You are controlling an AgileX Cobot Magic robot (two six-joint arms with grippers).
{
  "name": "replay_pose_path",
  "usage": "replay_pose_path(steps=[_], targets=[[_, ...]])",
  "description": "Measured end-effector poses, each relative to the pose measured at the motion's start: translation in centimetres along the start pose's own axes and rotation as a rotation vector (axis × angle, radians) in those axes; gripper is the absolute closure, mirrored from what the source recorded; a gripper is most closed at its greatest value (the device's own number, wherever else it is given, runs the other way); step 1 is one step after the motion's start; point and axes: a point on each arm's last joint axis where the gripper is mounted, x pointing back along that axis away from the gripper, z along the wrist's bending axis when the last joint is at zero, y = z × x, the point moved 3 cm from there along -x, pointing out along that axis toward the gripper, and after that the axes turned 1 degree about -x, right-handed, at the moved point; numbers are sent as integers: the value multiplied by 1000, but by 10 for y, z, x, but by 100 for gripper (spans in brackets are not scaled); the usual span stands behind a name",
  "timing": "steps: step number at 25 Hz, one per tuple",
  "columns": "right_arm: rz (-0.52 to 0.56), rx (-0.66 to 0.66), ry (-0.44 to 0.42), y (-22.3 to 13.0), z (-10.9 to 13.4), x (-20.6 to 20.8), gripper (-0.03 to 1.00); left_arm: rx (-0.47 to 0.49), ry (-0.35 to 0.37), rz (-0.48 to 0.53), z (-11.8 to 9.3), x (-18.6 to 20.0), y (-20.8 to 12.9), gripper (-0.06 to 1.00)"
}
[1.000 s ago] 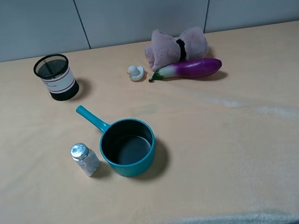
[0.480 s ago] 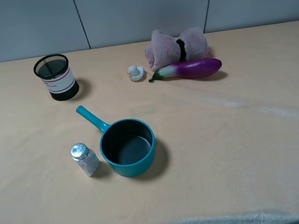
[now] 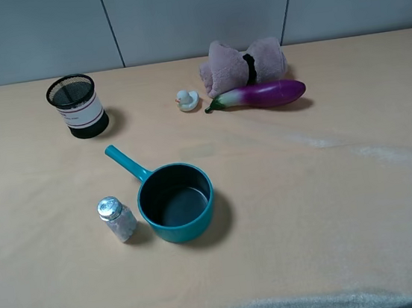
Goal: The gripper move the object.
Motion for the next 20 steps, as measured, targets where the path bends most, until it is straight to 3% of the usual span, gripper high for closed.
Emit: replay_pose_path(steps=[7,15,20], targets=[[-94,6,27,-13,1,8,38,0,0,0,0,0,0,19],[-199,117,157,-21,4,16,38,0,0,0,0,0,0,19],[-242,133,164,-23,3,20,38,0,0,0,0,0,0,19]])
